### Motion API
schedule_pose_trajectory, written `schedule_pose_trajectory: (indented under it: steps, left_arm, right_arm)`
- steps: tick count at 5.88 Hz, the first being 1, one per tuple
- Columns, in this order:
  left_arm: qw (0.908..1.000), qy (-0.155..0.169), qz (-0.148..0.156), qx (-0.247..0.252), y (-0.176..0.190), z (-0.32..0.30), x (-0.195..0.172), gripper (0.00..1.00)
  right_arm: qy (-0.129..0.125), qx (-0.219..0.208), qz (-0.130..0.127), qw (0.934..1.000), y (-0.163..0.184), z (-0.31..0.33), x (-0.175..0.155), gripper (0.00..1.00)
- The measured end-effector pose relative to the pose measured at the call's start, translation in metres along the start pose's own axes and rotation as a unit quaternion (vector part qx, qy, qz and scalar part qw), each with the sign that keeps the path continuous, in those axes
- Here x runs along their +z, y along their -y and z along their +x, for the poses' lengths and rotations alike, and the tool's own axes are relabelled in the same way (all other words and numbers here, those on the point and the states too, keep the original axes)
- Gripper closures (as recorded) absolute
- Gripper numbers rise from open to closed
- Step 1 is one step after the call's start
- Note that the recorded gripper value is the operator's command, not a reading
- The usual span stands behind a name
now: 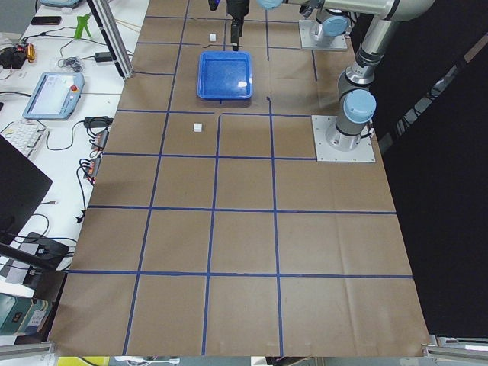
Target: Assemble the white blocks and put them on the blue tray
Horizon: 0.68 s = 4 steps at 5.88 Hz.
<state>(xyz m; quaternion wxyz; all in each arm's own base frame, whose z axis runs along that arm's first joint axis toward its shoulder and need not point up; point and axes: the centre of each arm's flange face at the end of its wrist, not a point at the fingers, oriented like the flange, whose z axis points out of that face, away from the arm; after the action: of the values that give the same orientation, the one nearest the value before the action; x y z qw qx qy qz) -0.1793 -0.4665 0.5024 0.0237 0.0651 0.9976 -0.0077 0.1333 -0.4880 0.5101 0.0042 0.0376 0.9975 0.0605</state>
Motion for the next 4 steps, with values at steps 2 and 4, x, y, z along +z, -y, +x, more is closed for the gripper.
schedule_pose_trajectory:
  steps: [2, 4]
  left_arm:
    - [1.0, -0.003, 0.0, -0.002, 0.0, -0.003, -0.001, 0.01]
    - [0.9997, -0.011, 0.005, -0.022, 0.005, -0.022, -0.001, 0.01]
  right_arm:
    - [0.0, 0.0, 0.0, 1.0, 0.0, 0.0, 0.0, 0.0]
    - [0.0, 0.0, 0.0, 1.0, 0.0, 0.0, 0.0, 0.0]
